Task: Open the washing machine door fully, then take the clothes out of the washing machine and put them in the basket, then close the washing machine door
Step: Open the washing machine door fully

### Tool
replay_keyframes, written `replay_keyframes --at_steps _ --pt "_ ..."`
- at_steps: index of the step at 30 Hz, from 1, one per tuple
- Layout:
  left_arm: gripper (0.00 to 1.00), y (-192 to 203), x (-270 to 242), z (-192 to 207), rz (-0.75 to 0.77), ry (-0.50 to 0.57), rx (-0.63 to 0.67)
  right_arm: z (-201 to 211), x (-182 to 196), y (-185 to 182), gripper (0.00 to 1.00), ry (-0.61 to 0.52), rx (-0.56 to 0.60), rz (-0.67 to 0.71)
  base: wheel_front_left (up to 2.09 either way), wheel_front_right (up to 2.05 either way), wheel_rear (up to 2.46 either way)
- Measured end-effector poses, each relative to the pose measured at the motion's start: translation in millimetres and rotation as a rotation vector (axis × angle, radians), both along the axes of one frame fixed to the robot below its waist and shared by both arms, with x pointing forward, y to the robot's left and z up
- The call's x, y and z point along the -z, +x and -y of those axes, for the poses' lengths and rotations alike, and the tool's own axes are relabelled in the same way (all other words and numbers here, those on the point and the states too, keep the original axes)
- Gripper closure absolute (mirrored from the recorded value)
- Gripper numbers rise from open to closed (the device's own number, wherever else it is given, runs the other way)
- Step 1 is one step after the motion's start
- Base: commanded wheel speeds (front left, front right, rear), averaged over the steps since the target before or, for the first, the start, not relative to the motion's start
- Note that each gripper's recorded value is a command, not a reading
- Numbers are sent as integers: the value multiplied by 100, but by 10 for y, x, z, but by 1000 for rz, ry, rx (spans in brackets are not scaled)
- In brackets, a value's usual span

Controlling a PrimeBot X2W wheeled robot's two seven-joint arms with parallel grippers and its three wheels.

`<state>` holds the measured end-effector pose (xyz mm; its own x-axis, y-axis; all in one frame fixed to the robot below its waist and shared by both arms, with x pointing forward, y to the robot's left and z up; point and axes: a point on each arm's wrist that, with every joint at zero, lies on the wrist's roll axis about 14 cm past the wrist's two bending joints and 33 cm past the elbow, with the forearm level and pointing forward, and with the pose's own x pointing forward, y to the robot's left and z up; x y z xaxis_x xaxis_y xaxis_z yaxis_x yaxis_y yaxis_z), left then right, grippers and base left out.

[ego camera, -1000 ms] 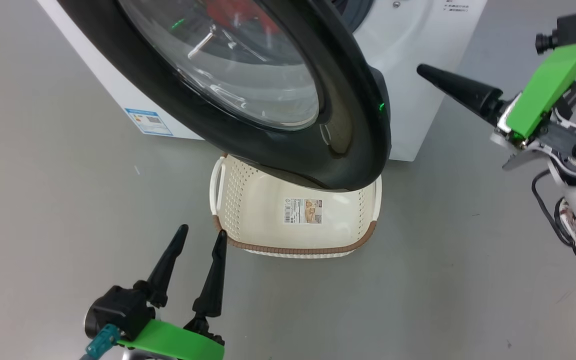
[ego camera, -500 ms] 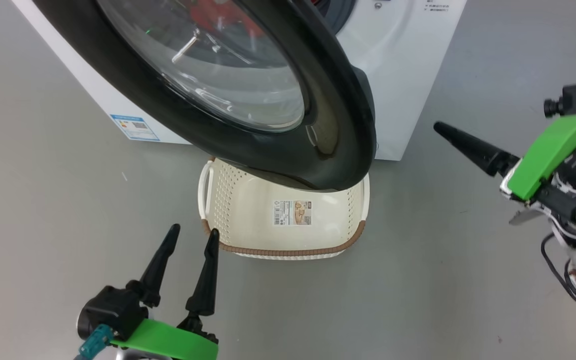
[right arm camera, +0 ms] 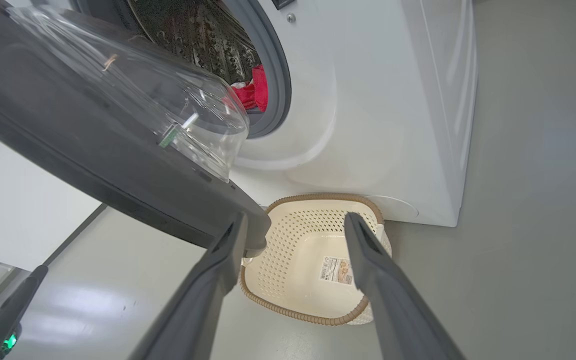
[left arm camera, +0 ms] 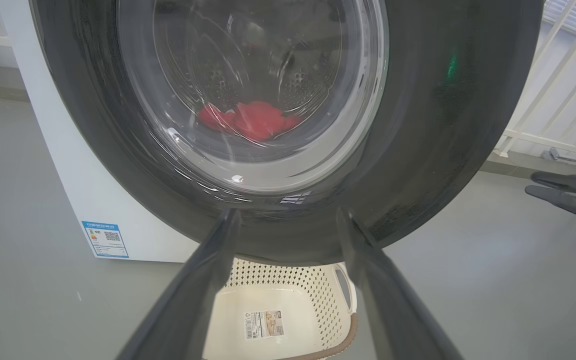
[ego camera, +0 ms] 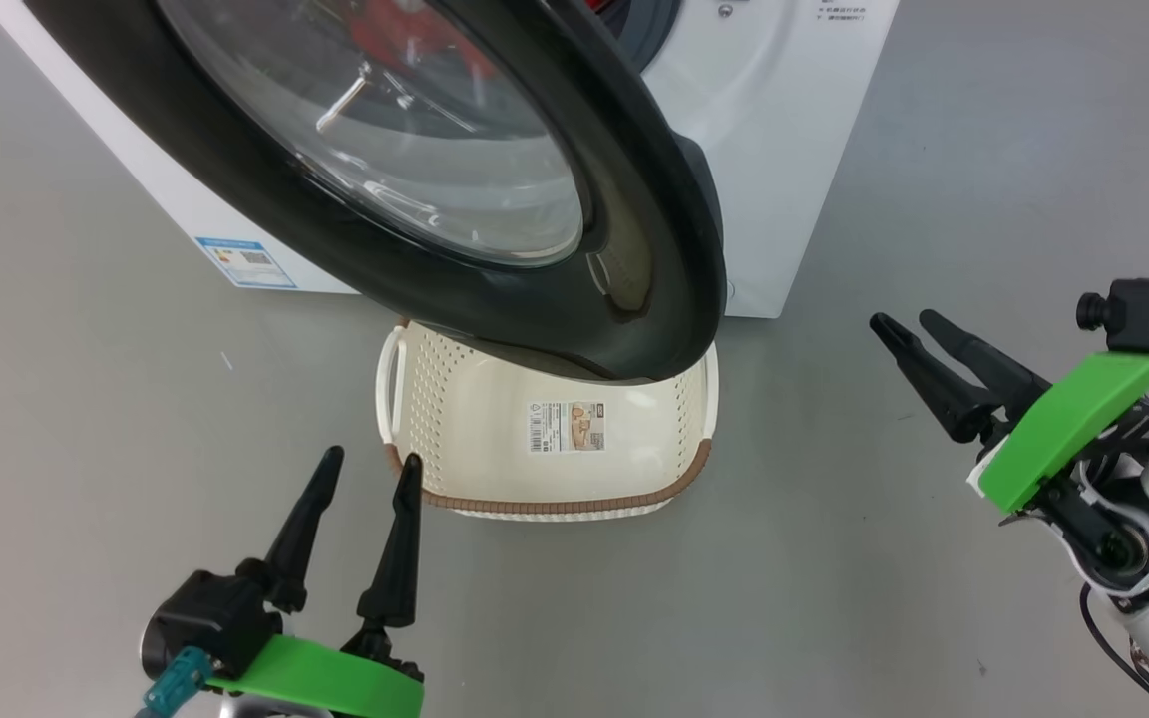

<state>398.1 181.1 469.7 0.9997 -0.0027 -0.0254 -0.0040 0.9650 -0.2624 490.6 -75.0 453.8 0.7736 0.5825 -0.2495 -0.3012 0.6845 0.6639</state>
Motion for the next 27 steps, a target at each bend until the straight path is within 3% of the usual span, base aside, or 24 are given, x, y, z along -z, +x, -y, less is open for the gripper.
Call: replay_keyframes --at_steps 8,15,27 --pt "0 -2 -16 -2 5 -1 -1 83 -66 -50 0 -145 17 245 0 0 0" --pt "0 -39 12 -2 -5 -3 -3 147 -63 -57 0 -209 26 316 0 0 0" --pt "0 -59 26 -24 -10 -2 -10 496 -159 -63 0 -293 205 428 0 0 0"
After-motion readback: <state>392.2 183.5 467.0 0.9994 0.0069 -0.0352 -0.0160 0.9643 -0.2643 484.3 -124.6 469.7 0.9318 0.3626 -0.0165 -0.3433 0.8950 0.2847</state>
